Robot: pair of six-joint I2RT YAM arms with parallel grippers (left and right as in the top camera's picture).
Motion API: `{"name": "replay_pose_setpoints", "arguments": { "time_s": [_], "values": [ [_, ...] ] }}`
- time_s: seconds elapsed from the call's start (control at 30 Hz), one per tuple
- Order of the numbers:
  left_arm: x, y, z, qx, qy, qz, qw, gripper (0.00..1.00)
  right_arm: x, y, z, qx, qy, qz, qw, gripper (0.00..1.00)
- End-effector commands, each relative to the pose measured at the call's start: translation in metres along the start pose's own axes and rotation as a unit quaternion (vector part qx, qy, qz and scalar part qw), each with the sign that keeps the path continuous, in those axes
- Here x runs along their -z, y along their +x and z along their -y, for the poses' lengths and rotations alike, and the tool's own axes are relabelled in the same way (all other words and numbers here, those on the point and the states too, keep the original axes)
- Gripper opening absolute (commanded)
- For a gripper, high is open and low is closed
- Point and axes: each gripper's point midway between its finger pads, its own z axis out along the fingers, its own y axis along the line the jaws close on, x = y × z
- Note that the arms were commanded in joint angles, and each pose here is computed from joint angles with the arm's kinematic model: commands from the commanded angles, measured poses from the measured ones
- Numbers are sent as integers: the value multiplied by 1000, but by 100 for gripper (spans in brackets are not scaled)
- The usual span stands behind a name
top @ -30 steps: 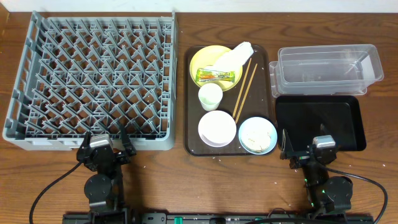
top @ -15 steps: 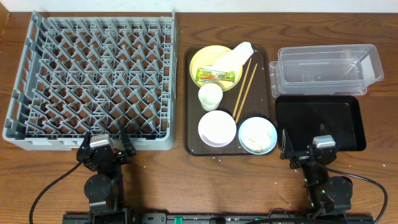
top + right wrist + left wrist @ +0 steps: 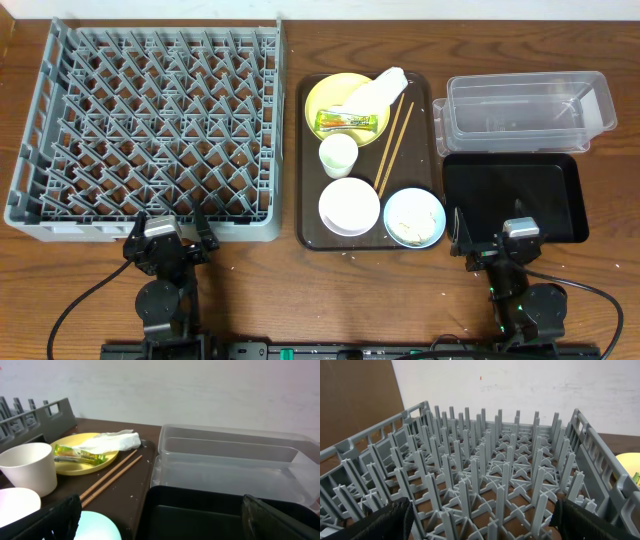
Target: Sort waste into correct bins and load items into the dishwasher
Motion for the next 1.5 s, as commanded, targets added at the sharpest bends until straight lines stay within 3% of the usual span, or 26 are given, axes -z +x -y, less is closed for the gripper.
{"name": "replay_pose_setpoints", "arguments": {
  "time_s": [0.0,0.83,1.13,1.47],
  "values": [
    [-1,17,-4,-7,-9,-27,1000,92,0,0,-2,6,-2,1,1000,99],
    [-1,17,-4,-7,-9,-27,1000,92,1,-11,-4,7,-8,21,1000,99],
    [-1,17,-4,-7,-9,-27,1000,92,8,-56,-3,14,-7,55,998,99],
    [-1,17,-4,-7,-9,-27,1000,92,-3,-113,-10,42,-27,43,998,99]
  ]
}}
